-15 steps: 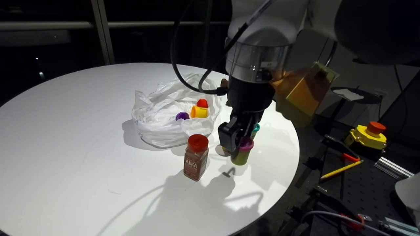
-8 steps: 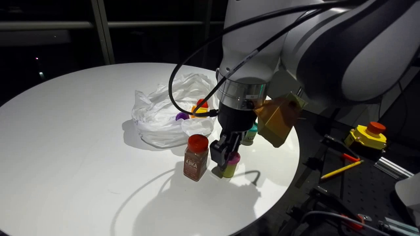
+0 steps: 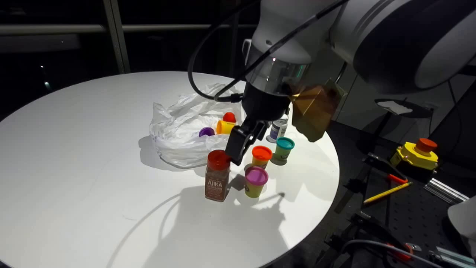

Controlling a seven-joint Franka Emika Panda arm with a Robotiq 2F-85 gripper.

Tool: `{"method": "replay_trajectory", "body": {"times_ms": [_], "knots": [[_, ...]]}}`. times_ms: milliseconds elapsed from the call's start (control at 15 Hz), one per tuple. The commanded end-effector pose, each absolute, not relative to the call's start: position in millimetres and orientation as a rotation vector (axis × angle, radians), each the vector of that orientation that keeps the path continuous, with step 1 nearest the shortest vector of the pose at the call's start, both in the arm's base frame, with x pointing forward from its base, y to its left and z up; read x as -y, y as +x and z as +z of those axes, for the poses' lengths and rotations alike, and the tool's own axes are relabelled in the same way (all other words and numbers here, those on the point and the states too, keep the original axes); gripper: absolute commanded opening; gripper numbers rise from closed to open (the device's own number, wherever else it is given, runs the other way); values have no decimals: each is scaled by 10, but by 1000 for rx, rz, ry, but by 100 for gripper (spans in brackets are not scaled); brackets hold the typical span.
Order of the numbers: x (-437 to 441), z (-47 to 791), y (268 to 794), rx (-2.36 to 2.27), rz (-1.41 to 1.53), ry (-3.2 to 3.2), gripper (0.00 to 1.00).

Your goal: Pick the objects in the plastic bag and put them on the table

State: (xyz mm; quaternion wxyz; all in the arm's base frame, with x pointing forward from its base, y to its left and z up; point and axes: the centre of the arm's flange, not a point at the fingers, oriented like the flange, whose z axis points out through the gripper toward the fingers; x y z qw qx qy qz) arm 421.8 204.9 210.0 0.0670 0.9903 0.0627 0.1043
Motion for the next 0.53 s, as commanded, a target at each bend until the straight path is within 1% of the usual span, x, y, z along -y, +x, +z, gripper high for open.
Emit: {"method": "replay_trajectory", "body": {"times_ms": [0, 200, 467], "knots": [[-1975, 2661, 4167, -122, 489, 2938, 100], [-1868, 2873, 4451, -95, 525, 2954, 99], [-1762, 2918, 4887, -87, 527, 3002, 100]]}}
